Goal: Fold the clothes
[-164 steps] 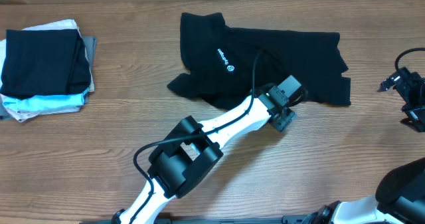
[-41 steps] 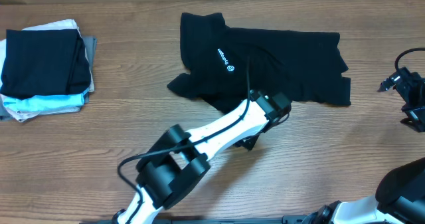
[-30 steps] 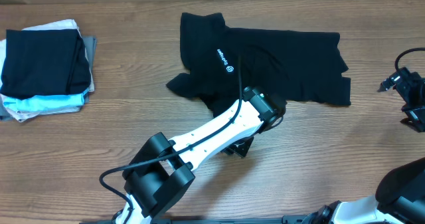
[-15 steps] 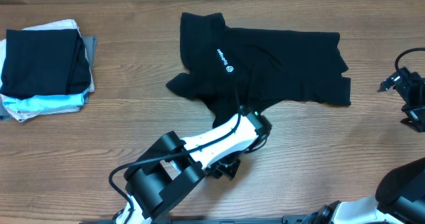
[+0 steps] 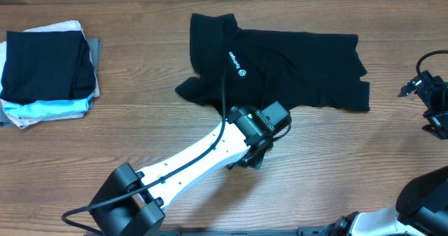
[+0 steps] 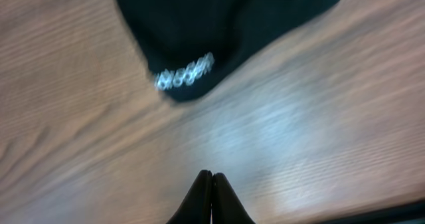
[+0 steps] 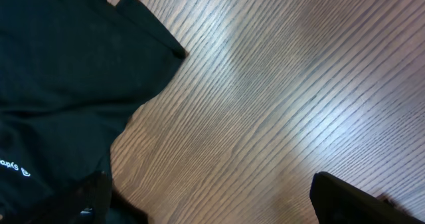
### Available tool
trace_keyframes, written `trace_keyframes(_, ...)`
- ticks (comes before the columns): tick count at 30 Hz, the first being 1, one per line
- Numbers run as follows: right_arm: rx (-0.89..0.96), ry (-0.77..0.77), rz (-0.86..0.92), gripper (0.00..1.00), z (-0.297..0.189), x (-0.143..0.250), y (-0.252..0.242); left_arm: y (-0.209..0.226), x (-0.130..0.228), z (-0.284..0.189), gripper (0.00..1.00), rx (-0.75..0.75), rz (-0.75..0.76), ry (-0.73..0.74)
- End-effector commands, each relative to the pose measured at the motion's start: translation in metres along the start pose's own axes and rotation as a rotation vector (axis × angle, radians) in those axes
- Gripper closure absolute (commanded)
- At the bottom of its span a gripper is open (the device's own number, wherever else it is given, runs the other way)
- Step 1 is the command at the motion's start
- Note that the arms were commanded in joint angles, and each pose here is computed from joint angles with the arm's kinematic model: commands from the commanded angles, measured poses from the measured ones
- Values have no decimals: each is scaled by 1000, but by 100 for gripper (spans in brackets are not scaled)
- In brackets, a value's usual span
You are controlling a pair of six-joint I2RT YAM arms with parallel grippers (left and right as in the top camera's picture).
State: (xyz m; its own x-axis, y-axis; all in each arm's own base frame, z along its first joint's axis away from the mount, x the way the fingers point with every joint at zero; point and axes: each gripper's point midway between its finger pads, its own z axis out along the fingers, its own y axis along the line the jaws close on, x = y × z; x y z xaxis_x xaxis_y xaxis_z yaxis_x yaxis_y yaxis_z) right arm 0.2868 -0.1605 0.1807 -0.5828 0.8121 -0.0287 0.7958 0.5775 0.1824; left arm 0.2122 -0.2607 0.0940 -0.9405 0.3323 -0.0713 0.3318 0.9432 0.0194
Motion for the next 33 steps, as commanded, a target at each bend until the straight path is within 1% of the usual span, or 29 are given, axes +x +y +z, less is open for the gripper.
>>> trace_keyframes(1,-13,-35,-1,0,-10,-3,2,-2,-8,16,96,8,-40,-2)
trace_keyframes(5,-13,-35,-1,0,-10,-3,2,-2,-20,44,96,6,-74,8)
trace_keyframes(11,-13,-35,-1,0,-10,-3,2,17,-32,76,96,-38,-145,44)
trace_keyframes(17,-13,-35,-1,0,-10,-3,2,36,-36,96,96,-6,-232,119)
trace_keyframes(20,-13,-35,-1,0,-10,-3,2,39,-35,102,96,32,-241,158)
trace_keyframes(22,-13,-35,-1,0,-10,-3,2,41,-30,104,96,39,-241,190)
trace_keyframes(26,-13,-35,-1,0,-10,-3,2,48,-10,101,96,1,-215,271)
trace_keyframes(33,-13,-35,-1,0,-10,-3,2,67,43,103,96,-92,-193,442)
